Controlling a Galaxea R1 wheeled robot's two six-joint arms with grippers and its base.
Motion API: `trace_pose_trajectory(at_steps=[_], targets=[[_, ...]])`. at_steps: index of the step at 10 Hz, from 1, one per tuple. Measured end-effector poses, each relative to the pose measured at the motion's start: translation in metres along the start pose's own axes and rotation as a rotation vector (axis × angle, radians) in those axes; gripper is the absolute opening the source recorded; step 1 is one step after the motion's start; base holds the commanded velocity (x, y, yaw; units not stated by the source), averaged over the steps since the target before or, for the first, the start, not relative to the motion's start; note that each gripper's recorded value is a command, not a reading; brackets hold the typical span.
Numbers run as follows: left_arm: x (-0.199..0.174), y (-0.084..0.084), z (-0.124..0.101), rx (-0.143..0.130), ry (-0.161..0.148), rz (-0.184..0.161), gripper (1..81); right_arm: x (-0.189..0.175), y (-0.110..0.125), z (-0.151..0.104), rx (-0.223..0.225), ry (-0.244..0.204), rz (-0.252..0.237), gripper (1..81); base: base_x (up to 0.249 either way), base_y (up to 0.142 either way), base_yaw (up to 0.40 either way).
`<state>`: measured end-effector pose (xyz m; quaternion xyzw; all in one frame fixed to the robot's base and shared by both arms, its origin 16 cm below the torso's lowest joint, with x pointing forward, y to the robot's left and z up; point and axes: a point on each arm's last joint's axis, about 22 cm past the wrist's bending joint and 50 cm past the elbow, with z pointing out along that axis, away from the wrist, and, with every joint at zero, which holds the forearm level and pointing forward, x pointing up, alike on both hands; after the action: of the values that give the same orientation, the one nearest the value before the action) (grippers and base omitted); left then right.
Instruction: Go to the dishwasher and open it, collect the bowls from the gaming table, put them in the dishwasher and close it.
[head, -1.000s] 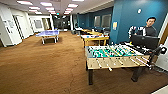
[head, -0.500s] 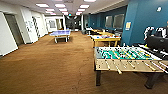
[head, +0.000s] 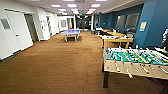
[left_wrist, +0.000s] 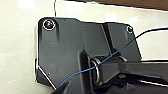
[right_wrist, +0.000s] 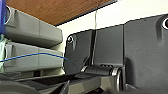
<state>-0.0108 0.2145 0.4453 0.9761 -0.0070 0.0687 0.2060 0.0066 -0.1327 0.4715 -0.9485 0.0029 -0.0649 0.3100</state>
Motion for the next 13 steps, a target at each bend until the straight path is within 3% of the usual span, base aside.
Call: trace_pose_trajectory(at_steps=[1, 13], targets=[[-0.004, 0.0001, -0.0001, 0.001, -0.011, -0.001, 81.1, 0.0002, 0.0011, -0.0003, -0.002, 0.001, -0.001, 81.1, 0.0, 0.0, 0.081], [-0.0012, -0.0001, 0.0006, 0.002, -0.006, -0.001, 81.1, -0.0041, -0.0039, 0.0034, 0.002, -0.003, 0.001, 81.1, 0.008, 0.0, 0.0]])
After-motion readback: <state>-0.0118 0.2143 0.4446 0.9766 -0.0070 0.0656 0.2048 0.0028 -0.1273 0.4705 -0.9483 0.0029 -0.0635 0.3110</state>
